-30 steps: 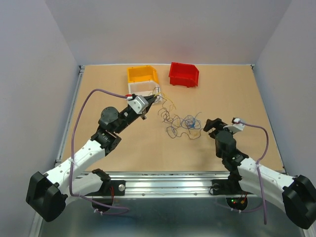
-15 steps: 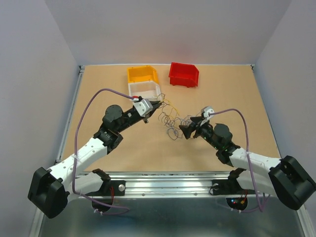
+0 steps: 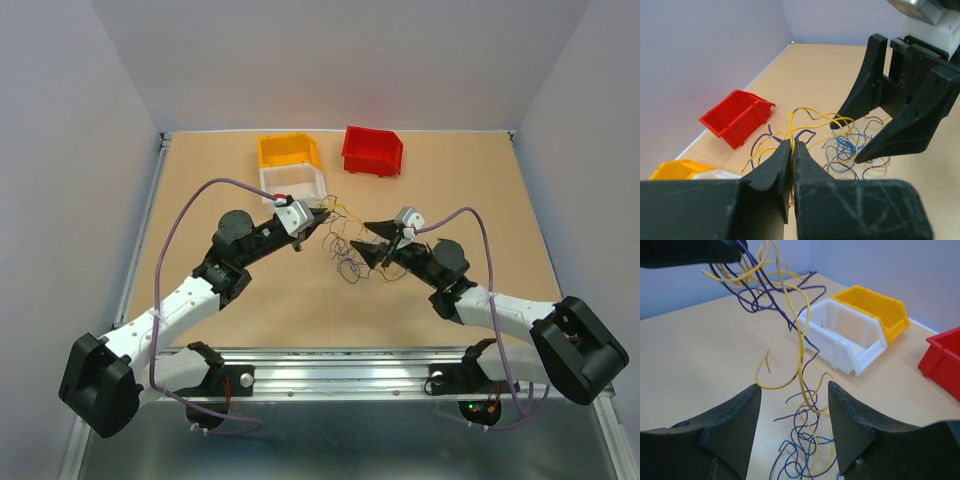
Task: Untangle the cables
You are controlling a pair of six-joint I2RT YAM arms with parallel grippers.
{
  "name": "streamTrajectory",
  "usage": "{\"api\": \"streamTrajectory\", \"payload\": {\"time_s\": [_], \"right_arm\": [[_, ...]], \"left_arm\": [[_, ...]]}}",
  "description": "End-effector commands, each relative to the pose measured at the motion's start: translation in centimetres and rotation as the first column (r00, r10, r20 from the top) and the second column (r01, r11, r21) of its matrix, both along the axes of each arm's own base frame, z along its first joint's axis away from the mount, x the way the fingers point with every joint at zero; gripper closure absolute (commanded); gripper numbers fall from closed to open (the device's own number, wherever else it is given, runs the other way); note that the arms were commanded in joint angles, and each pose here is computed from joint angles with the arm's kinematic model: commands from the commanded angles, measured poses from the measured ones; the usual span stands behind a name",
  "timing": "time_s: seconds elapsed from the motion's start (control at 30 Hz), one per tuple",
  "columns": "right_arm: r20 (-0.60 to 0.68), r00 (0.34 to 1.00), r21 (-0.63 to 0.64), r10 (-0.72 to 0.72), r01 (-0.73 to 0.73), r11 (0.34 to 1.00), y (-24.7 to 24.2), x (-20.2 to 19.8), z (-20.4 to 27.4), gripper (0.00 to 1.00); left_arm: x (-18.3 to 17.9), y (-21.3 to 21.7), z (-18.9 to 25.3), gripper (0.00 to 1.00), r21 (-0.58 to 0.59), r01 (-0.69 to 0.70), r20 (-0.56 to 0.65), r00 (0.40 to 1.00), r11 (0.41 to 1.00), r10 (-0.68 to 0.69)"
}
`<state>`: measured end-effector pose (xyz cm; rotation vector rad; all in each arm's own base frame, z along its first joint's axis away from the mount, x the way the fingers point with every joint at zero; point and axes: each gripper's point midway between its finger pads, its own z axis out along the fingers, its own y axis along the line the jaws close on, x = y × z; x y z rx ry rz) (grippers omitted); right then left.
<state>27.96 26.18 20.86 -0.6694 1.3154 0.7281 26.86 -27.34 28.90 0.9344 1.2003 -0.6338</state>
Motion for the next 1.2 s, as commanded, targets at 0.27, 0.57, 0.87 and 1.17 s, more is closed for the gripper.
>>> {"api": "streamTrajectory", "payload": {"time_s": [0.27, 0.57, 0.87, 1.17], "right_arm": [[0.172, 0.985, 0.140, -0.026, 0.002, 0.990, 0.7, 1.4, 10.3, 1.00], [0.100, 0.995, 0.152, -0.005, -0.011, 0.988, 0.9, 1.0, 20.7, 0.99], [0.076, 0.997, 0.183, -0.031, 0.016, 0.983, 1.2, 2.3, 22.8, 1.00], [0.027, 0.999, 0.186, 0.041, -0.045, 0.982, 1.8, 1.1, 21.3, 1.00]], "left_arm": [[0.2, 0.4, 3.3, 0.82, -0.037, -0.020, 0.096, 0.995, 0.999, 0.024], [1.5, 1.6, 4.1, 0.13, -0.112, -0.118, 0.054, 0.991, 0.987, 0.125], [0.3, 0.9, 3.7, 0.01, -0.098, -0.031, 0.109, 0.993, 0.995, 0.042], [1.7, -1.7, 1.3, 0.01, -0.070, 0.038, 0.052, 0.998, 0.997, -0.035]]}}
